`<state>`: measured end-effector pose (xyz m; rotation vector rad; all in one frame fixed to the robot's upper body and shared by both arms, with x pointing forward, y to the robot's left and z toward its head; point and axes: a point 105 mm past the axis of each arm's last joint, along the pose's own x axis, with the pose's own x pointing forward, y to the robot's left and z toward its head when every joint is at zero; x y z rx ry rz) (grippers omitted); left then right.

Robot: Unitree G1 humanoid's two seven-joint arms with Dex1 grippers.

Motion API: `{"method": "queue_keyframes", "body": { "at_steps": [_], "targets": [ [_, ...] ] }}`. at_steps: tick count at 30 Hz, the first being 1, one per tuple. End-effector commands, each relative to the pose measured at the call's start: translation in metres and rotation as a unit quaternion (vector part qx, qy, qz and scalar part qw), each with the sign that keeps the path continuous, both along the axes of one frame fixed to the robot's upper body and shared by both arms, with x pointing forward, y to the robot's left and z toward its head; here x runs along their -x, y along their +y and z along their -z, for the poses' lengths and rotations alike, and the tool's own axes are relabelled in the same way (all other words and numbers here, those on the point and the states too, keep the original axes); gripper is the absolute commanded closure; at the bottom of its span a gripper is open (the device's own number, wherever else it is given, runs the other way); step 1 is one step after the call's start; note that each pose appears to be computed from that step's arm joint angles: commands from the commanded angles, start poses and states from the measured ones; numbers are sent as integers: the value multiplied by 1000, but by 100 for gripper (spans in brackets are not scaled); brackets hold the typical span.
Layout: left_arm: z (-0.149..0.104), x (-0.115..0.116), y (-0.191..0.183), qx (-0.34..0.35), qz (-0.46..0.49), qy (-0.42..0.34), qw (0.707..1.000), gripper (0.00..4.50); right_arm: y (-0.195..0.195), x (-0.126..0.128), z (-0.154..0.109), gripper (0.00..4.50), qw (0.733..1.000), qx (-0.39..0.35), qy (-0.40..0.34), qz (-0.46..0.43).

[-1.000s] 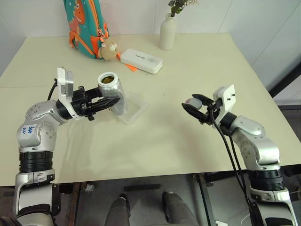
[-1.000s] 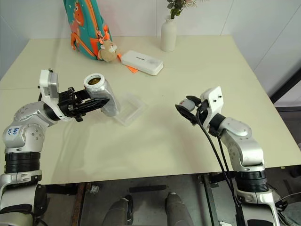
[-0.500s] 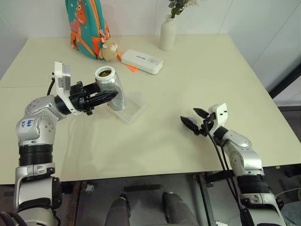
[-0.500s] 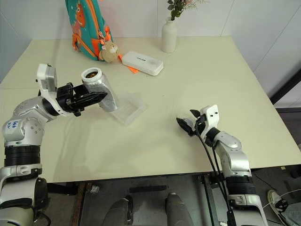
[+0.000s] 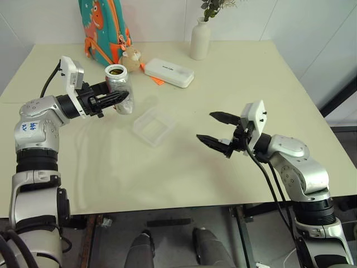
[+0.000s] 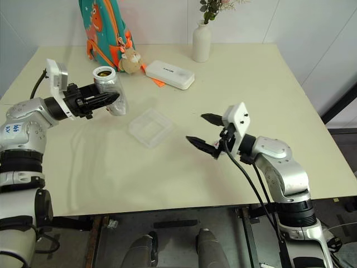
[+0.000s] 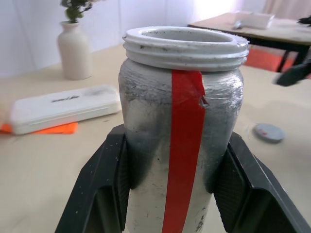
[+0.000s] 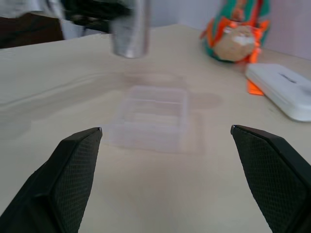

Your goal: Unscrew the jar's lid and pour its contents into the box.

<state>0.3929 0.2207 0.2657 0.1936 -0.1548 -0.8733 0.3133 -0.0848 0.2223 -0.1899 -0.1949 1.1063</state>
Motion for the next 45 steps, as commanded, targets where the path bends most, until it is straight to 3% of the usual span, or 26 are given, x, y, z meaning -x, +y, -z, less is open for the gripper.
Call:
{"method": "queue_keyframes", "body": {
  "at_steps": [1,14,20,23,25,28,29,33,35,40,45],
  "targets": [
    [-6,-6,12,-36,-38,-25,998,262,12,12,-19,3,999,7,-35,-32],
    [18,-19,2,-96,-84,-66,990,262,6,7,-16,3,999,10,-37,-6],
    [5,-26,1,-214,-162,-180,946,262,4,4,-12,3,1000,4,-30,3],
    [-14,-24,-11,-285,-190,-298,891,262,4,3,-10,3,1000,-3,-27,8],
    [-22,-20,-26,-342,-189,-384,837,262,5,3,-9,3,1000,-7,-25,11],
    [-32,-11,-44,-422,-178,-505,732,262,5,3,-8,3,1000,-10,-23,13],
    [-33,-10,-51,-457,-165,-544,684,262,6,2,-7,3,1000,-11,-23,14],
    [-34,-8,-69,-518,-124,-656,535,262,6,0,-8,3,999,-16,-24,17],
    [-34,-10,-73,-529,-114,-688,484,262,7,0,-9,3,999,-20,-25,18],
    [-28,-17,-78,-537,-100,-731,410,262,10,1,-11,3,999,-33,-27,21],
    [-24,-23,-85,-527,-108,-754,378,262,10,2,-15,3,998,-54,-28,30]
  ]
}}
